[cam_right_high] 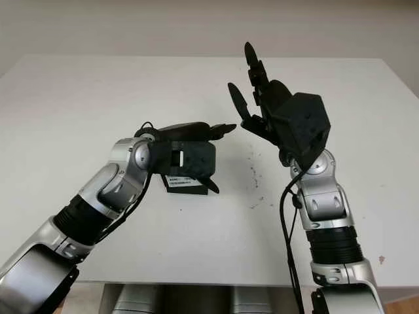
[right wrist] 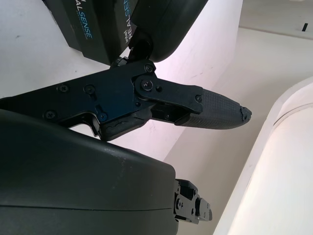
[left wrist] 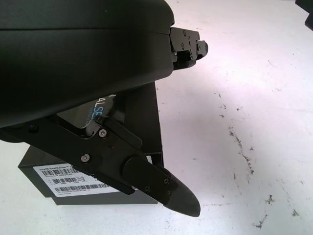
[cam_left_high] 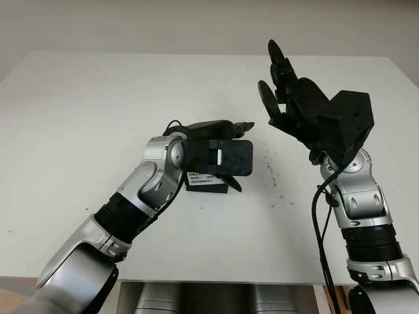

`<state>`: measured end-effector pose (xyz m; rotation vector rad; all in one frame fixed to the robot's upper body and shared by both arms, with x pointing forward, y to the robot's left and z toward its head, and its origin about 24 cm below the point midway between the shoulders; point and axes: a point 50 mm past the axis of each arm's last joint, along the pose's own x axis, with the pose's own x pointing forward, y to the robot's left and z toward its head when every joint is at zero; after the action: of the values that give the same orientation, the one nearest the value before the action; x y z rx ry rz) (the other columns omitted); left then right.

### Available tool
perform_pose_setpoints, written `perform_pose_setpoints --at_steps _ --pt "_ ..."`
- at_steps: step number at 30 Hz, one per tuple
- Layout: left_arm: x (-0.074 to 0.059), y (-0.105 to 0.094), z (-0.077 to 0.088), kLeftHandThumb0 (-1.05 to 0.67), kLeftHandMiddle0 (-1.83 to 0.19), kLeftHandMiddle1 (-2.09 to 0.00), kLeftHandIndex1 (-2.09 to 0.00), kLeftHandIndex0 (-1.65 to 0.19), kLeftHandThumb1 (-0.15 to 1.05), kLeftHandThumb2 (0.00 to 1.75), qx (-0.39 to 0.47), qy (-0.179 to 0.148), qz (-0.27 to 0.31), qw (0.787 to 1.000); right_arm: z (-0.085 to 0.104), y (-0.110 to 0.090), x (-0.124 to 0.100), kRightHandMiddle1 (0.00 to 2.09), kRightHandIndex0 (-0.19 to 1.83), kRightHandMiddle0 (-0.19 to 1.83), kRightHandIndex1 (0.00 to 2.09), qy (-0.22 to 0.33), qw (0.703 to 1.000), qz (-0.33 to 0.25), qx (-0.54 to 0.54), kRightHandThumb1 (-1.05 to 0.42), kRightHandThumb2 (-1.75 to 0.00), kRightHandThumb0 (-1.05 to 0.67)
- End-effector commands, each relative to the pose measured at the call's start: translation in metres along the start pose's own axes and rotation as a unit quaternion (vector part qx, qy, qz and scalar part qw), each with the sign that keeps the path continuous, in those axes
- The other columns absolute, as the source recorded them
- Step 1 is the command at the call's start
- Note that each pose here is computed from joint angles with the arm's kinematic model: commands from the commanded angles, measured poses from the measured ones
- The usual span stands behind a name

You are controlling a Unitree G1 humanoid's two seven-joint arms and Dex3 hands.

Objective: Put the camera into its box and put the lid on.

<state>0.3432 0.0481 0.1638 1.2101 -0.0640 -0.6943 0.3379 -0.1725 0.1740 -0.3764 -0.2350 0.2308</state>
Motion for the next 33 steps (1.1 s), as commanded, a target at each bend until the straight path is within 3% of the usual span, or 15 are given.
perform_pose_setpoints --at_steps 1,6,11,17,22,33 --pt "-0.002 0.006 0.003 -0.57 0.19 -0.62 -0.07 0.06 0.93 0.05 0.015 -0.007 0.008 1.000 0.003 -0.001 -0.002 0.05 -0.19 -0.18 0.02 -0.010 1.000 -0.002 0.002 -1.05 -0.66 -0.75" --pt "-0.005 0.005 0.001 -0.62 0.19 -0.65 -0.05 0.09 0.96 0.06 0.033 -0.009 -0.012 0.999 0.003 -0.002 -0.002 0.05 -0.19 -0.19 0.01 -0.010 1.000 0.000 0.000 -1.05 -0.66 -0.74" --pt "-0.010 0.001 0.002 -0.69 0.13 -0.26 -0.04 0.15 1.04 0.18 0.031 -0.010 -0.026 0.999 0.004 -0.002 -0.001 0.04 -0.19 -0.18 0.01 -0.011 1.000 -0.001 -0.001 -1.05 -0.66 -0.76" --pt "-0.013 -0.007 0.005 -0.72 0.19 -0.04 0.00 0.19 1.05 0.47 0.046 -0.009 -0.039 0.998 0.005 -0.003 -0.001 0.04 -0.19 -0.18 0.01 -0.014 1.000 -0.001 -0.005 -1.05 -0.66 -0.77" --pt "-0.017 -0.019 0.004 -0.73 0.19 0.00 0.00 0.19 1.05 0.55 0.105 -0.005 -0.060 0.993 0.005 -0.005 -0.002 0.04 -0.19 -0.19 0.00 -0.008 1.000 -0.002 -0.011 -1.05 -0.67 -0.79" --pt "-0.023 -0.054 -0.008 -0.73 0.19 0.00 0.00 0.19 1.05 0.52 0.147 -0.022 -0.093 0.984 0.005 -0.004 -0.002 0.04 -0.19 -0.18 0.00 -0.006 1.000 -0.004 -0.007 -1.05 -0.66 -0.79"
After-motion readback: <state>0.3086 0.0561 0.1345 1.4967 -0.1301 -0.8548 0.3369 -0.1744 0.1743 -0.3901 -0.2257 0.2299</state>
